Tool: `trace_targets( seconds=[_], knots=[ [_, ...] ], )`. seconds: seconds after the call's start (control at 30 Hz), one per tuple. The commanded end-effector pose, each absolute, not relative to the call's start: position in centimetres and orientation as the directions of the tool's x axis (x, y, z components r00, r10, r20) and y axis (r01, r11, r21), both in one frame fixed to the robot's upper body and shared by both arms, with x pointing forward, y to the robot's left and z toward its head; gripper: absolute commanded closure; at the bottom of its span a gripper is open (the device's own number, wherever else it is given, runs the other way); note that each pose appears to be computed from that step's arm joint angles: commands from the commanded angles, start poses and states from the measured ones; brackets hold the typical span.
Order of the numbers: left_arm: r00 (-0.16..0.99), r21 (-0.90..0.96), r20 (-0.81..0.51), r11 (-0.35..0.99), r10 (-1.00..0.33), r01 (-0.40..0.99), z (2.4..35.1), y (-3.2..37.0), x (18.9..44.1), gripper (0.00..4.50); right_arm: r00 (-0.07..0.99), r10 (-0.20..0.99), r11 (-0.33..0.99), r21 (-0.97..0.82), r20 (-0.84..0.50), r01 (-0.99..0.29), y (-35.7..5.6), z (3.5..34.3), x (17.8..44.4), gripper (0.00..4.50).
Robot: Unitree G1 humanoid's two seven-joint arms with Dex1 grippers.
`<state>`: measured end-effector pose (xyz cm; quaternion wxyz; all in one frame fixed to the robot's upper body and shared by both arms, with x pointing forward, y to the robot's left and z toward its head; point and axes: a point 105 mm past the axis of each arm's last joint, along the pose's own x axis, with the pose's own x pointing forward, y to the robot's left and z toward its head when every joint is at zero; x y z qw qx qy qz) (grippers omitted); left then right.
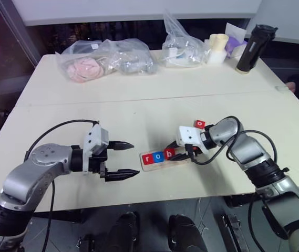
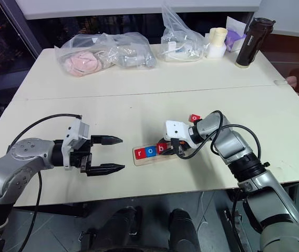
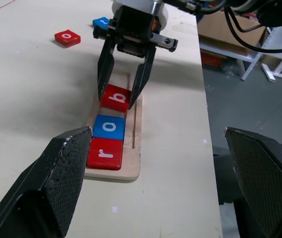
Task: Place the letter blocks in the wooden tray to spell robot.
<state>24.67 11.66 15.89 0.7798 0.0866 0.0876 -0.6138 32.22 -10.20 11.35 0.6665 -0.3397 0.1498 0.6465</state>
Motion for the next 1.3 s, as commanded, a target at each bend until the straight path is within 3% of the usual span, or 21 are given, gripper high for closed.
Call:
trace_targets(
  seconds=[0.03,0.43,0.67,0.97,1.03,1.1,1.2,1.3],
  knots=[
    [0.24,0.063,-0.224,0.231,-0.945,0.971,16.8,11.7,24.4,0.0,0.126,0.771,-0.086,-0.298,-0.625,-0.951,-9.6,12.4,32.5,3.35],
    [0.251,0.067,-0.225,0.242,-0.942,0.968,16.8,11.8,24.6,0.0,0.104,0.774,-0.103,-0.286,-0.624,-0.953,-9.0,12.2,32.3,3.35],
    [0.255,0.067,-0.223,0.246,-0.941,0.967,16.9,11.8,24.7,0.0,0.107,0.773,-0.103,-0.289,-0.625,-0.952,-8.9,12.2,32.4,0.02],
    [0.256,0.062,-0.216,0.248,-0.942,0.967,17.0,11.7,24.8,0.0,0.172,0.788,-0.042,-0.331,-0.591,-0.943,-9.7,14.0,33.1,0.02],
    [0.255,0.062,-0.216,0.247,-0.942,0.967,17.0,11.7,24.8,0.0,0.233,0.79,0.002,-0.378,-0.567,-0.926,-10.3,15.0,33.8,0.02],
    [0.256,0.064,-0.215,0.248,-0.942,0.967,17.0,11.6,24.9,0.0,0.375,0.783,0.144,-0.441,-0.497,-0.886,-11.4,16.7,35.6,0.02],
    [0.261,0.071,-0.216,0.251,-0.941,0.965,16.9,11.6,25.1,0.0,0.639,0.662,0.419,-0.514,-0.391,-0.749,-14.5,18.4,39.1,0.02],
    [0.252,0.064,-0.206,0.244,-0.945,0.968,16.9,11.3,25.1,0.0,0.795,0.505,0.646,-0.464,-0.335,-0.606,-17.6,18.6,40.8,0.02]
  ],
)
